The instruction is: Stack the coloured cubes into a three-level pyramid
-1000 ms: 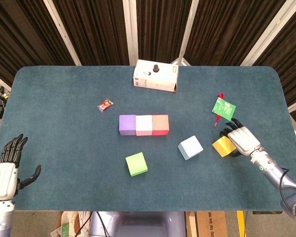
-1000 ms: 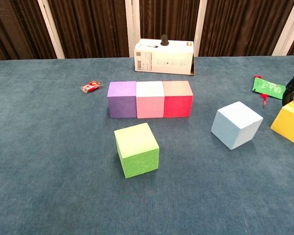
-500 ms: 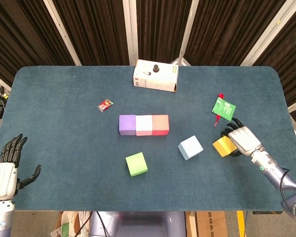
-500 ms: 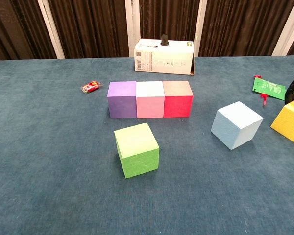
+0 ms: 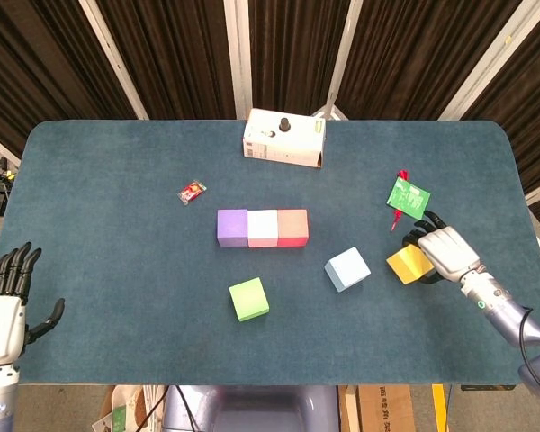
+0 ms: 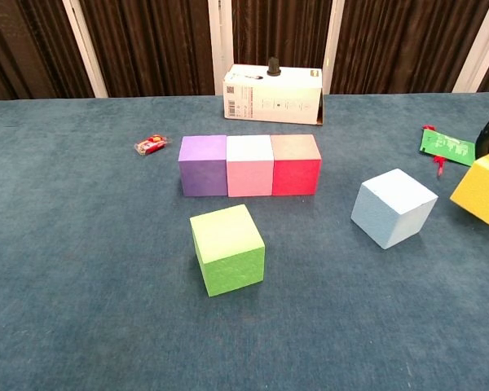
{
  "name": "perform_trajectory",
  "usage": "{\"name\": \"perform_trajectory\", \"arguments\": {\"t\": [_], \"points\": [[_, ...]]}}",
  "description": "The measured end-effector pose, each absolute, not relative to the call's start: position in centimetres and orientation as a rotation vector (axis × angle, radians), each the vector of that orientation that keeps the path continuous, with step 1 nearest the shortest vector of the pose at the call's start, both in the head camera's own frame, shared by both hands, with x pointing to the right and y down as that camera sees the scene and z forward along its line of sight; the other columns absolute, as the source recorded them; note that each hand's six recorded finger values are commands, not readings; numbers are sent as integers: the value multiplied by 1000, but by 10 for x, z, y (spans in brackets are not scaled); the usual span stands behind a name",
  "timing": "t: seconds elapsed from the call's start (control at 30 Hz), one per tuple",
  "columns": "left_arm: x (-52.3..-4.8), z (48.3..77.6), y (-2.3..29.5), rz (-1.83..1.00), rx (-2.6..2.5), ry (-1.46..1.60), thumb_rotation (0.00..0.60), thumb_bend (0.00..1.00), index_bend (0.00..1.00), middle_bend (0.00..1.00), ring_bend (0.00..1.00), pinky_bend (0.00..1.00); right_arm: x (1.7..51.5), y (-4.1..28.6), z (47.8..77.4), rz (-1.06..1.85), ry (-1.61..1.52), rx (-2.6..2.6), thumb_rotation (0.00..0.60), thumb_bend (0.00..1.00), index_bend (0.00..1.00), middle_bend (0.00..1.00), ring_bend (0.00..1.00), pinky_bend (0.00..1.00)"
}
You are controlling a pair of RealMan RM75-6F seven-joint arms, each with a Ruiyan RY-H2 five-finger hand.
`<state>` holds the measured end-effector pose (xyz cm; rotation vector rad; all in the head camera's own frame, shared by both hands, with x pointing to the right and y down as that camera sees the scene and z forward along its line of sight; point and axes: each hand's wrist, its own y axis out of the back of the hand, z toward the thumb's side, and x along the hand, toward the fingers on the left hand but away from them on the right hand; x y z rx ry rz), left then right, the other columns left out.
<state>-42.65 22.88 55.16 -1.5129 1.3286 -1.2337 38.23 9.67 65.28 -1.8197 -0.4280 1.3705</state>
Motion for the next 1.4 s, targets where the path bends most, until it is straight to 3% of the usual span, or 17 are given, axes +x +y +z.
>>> {"name": "perform_trajectory", "arguments": {"t": [0.13, 0.43, 0.77, 1.13, 1.4], "points": [[-433, 549, 227, -1265, -1417, 1288, 600, 411, 61, 0, 0, 0, 365, 89, 634, 1394, -462, -1871, 600, 291, 474, 420, 185, 0], [-442, 541, 222, -1263, -1327, 1311, 600, 410, 61, 0, 0, 0, 316, 57, 595, 1515, -629, -1989, 600, 294, 474, 420, 190, 0], [-446, 537, 223, -1258, -1314, 1333, 600, 410, 61, 0, 0, 0, 241, 30, 580, 1664, -809, -1983, 600, 295, 474, 420, 190, 0], [-450, 541, 221, -1277, -1320, 1330, 600, 410, 60, 0, 0, 0, 118, 43, 576, 1814, -728, -1788, 600, 294, 474, 419, 190, 0], [-452, 538, 219, -1273, -1316, 1352, 600, 410, 60, 0, 0, 0, 110, 49, 573, 1842, -664, -1677, 600, 294, 474, 419, 190, 0]]}}
